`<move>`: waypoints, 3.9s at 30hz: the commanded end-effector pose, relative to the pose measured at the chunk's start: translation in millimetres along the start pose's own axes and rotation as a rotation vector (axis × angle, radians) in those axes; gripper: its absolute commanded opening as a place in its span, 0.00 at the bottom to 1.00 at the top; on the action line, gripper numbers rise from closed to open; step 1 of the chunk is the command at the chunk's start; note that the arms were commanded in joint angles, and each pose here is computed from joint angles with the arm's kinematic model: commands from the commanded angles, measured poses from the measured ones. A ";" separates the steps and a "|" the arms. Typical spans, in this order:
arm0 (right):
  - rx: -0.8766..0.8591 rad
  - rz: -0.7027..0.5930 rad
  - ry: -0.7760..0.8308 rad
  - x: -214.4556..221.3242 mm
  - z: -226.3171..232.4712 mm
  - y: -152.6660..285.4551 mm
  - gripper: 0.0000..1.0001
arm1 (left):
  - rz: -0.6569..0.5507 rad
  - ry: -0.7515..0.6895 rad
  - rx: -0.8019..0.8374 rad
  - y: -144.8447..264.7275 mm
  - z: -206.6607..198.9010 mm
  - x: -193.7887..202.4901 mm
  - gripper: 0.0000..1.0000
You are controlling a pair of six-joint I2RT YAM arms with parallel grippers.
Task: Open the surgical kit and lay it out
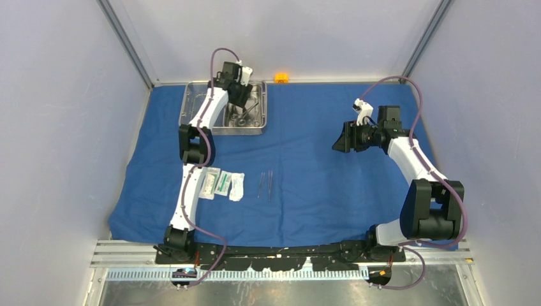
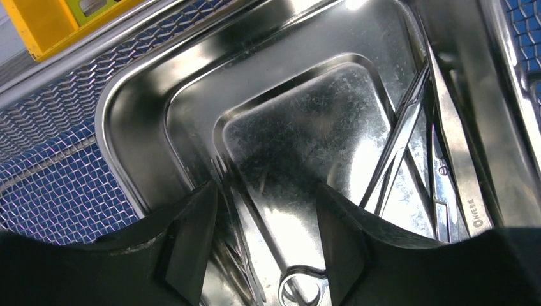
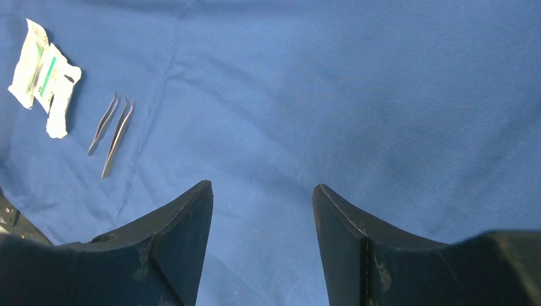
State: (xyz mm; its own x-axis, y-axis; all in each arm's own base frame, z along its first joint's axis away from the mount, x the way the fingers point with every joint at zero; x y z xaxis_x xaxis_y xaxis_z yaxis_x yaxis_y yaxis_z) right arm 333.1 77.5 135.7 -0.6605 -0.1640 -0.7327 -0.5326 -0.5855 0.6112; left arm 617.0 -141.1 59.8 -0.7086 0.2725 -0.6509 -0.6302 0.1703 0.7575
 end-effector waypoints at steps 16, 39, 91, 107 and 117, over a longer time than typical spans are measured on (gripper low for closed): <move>0.003 -0.031 0.046 -16.5 -1.8 1.9 0.64 | 0.059 0.257 0.124 1.2 -13.3 14.6 0.71; 0.002 -0.030 0.043 -16.3 -2.2 1.0 0.64 | -0.075 -0.161 -0.051 53.1 11.6 -37.7 0.73; -0.003 -0.022 0.038 -13.9 -2.5 -0.7 0.64 | 0.137 -0.408 -0.124 6.6 30.1 20.5 0.28; -0.004 -0.023 0.038 -13.9 -2.4 -0.7 0.64 | 0.196 -0.404 -0.064 -2.3 24.1 42.0 0.18; -0.003 -0.022 0.037 -13.8 -2.5 -0.7 0.64 | 0.217 -0.364 -0.017 -5.2 20.7 51.6 0.10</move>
State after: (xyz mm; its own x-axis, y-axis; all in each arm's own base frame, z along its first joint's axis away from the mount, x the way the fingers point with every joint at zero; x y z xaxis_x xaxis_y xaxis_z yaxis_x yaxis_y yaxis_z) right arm 332.7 77.2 130.5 -0.6708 -0.1688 -0.7222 -0.5207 -0.5862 0.6207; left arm 607.6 -109.0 50.5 -0.6180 0.6346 -0.4640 -0.5801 0.0303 0.8140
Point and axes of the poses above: each gripper's point midway between its finger pads, its own y axis back along the fingers, its own z axis along the line the jaws close on, x = y × z, the point moved 1 cm from there along y, back along the fingers, and after that the axes turned 8 degrees about y, right-handed, at the moved point
